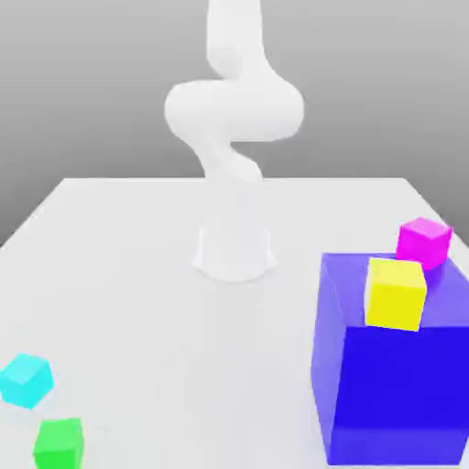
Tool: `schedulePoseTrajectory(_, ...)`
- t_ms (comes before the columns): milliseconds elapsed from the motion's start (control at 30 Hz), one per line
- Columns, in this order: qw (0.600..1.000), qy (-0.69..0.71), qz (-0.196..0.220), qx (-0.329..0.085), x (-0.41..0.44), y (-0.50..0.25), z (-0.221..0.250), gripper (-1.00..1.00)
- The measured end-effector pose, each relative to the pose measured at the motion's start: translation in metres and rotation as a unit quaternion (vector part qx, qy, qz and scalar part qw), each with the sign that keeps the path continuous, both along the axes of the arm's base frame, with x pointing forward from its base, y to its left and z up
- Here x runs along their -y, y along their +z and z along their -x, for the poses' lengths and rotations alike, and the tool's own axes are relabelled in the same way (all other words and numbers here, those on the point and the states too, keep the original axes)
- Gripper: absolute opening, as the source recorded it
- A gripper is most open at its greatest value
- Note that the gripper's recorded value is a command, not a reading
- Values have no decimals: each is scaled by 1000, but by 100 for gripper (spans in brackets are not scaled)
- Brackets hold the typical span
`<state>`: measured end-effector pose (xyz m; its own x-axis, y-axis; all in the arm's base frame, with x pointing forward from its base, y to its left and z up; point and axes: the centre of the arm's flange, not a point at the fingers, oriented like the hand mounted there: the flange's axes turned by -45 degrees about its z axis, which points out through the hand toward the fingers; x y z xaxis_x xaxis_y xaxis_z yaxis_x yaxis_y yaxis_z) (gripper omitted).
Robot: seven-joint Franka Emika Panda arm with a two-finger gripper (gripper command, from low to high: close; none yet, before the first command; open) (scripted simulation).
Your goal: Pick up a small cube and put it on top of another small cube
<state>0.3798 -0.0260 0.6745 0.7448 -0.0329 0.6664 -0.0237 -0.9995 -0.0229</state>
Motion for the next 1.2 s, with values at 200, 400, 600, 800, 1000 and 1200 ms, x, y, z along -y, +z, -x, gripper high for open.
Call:
schedulePoseTrajectory(200,996,-22,-17,-83,68,-101,-60,0)
schedulePoseTrajectory(400,985,-51,-33,-161,137,-212,-82,0)
schedulePoseTrajectory(600,966,-91,-46,-238,207,-325,-66,0)
schedulePoseTrajectory(800,940,-123,-51,-315,260,-431,-20,0)
schedulePoseTrajectory(1000,924,-138,-51,-352,283,-517,11,0)
schedulePoseTrajectory(1200,924,-139,-52,-353,283,-539,13,-100)
